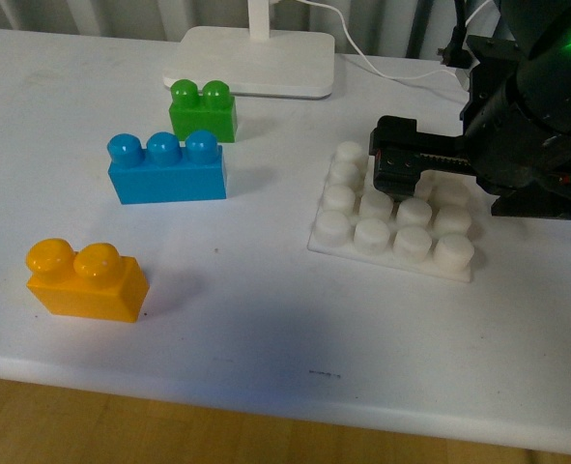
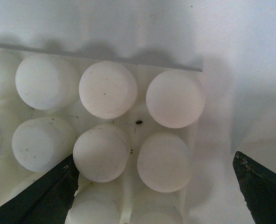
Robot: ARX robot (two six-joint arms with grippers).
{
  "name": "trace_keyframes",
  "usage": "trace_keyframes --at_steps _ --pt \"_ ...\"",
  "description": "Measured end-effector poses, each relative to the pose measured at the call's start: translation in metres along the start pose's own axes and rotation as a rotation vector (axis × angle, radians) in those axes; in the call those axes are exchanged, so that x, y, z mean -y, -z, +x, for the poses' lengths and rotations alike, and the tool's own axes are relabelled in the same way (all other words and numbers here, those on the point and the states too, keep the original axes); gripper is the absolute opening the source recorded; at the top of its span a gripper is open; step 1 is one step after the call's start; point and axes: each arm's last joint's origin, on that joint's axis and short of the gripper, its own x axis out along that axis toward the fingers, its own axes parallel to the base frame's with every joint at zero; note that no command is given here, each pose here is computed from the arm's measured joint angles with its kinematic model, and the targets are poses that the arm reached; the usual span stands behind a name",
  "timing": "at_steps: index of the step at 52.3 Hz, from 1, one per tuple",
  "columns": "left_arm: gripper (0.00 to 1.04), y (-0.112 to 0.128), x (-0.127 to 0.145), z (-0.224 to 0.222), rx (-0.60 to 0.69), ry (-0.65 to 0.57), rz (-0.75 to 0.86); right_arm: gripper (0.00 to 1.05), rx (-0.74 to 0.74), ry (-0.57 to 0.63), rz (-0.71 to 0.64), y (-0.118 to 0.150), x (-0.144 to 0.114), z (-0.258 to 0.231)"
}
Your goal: Insert yellow block into base center
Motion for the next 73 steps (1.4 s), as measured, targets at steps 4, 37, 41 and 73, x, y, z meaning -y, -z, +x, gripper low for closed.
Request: trace_keyframes --at_steps 4,37,41,73 --pt "0.98 0.000 0.000 0.000 0.000 0.000 0.000 0.95 0.012 -0.008 -0.012 -0.003 0.004 -0.009" --pt "0.98 0.000 0.000 0.000 0.000 0.000 0.000 0.95 0.395 -0.152 0.001 0.002 0.047 -0.131" --pt "0.98 0.000 0.000 0.000 0.000 0.000 0.000 0.95 0.466 -0.177 -0.012 0.012 0.056 -0.148" --pt "0.98 0.000 0.000 0.000 0.000 0.000 0.000 0.22 1.094 -0.028 -0.109 0.110 0.115 -0.163"
